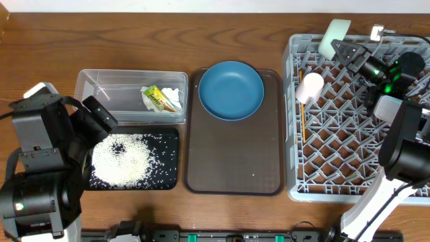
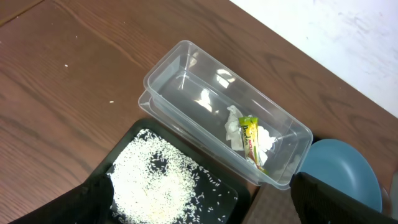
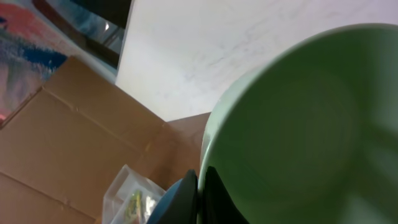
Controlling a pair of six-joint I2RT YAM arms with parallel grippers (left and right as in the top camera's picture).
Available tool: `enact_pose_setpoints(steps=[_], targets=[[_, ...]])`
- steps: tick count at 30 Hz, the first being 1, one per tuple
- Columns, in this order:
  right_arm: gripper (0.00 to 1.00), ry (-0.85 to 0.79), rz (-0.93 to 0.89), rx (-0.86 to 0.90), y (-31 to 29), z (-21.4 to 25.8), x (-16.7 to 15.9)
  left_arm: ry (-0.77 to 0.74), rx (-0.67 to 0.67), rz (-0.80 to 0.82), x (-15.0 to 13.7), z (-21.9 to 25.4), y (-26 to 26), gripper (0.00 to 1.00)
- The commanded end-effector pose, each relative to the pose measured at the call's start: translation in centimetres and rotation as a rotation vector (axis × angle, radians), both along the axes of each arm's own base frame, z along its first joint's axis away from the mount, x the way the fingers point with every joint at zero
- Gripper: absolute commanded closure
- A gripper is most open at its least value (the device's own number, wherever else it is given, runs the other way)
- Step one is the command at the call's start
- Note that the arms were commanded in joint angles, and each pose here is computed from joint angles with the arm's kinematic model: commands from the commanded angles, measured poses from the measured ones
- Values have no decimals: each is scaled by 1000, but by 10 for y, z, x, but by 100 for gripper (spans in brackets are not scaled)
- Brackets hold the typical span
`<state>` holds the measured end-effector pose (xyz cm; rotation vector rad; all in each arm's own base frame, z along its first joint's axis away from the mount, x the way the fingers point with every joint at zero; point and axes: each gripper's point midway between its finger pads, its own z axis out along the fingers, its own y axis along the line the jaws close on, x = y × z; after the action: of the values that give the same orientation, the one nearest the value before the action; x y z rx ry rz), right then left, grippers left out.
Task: Sort waste into correct bins and load items into the dishwasher rack
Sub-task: 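Lift the green bowl and carry it to the rack's back edge, then set the green bowl into the rack's back row and open the right gripper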
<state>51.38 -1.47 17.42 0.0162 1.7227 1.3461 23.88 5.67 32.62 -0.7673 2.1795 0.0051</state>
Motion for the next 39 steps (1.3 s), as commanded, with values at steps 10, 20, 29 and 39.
enact_pose_setpoints(steps=[10,20,29,39], targets=[[99,206,-28,121,-35,-24,-9,-16,17,8,-1,7,3,6],[98,281,-15,185,-58,-26,-23,-16,17,8,-1,7,3,6],[63,351,0,249,-70,-25,-33,-16,17,8,-1,7,3,6],[56,349,-85,276,-100,-15,-35,-16,17,8,-1,7,3,6]])
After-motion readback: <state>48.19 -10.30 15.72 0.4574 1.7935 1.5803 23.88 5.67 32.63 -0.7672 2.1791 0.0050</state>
